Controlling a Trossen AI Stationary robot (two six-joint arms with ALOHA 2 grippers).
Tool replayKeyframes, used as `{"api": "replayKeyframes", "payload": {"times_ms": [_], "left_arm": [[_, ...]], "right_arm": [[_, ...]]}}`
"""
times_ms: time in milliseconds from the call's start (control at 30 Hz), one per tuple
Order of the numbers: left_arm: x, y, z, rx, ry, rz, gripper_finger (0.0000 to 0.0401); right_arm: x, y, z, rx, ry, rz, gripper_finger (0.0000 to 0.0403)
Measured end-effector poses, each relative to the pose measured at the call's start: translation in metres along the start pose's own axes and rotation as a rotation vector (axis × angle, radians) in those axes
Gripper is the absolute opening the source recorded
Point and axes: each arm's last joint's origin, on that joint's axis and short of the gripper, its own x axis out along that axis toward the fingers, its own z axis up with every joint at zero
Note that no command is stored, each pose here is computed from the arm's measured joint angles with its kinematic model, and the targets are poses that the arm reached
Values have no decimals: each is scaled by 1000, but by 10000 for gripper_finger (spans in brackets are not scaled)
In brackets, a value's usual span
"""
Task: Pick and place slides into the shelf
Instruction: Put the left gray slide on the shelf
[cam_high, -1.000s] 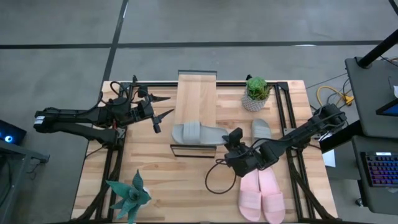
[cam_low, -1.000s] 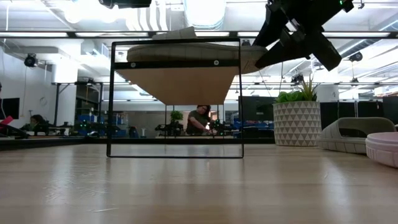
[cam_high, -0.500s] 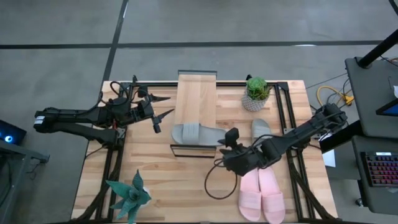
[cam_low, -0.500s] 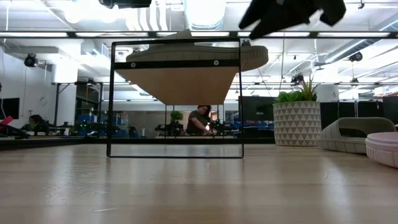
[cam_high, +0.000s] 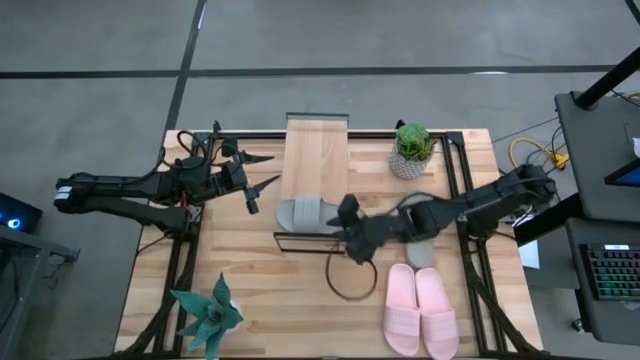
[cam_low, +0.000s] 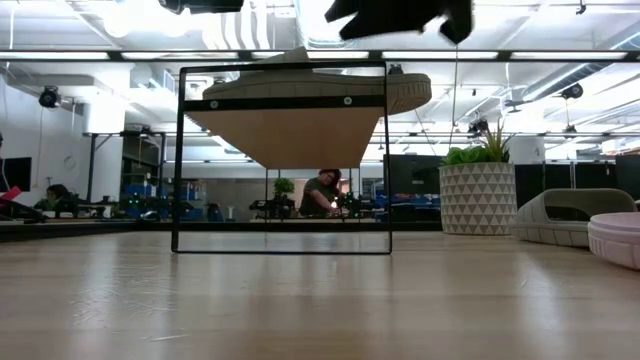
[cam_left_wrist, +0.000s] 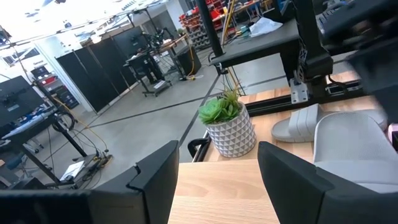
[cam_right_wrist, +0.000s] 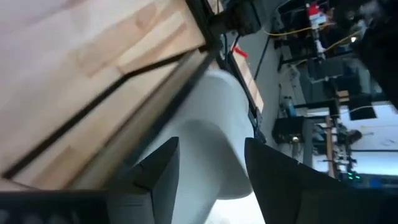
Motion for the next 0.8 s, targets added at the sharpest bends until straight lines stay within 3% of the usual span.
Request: {"api": "replayKeyframes", "payload": {"times_ms": [233, 500, 800], "left_arm": [[0, -1, -3, 12, 25, -10, 204], [0, -1, -3, 15, 32, -13, 204], [0, -1, -3, 15, 32, -13, 204]], "right_arm": [[11, -17, -24, -17, 6, 17, 145], [19, -26, -30, -58, -99, 23, 137], [21, -32, -35, -46, -122, 34, 134]]}}
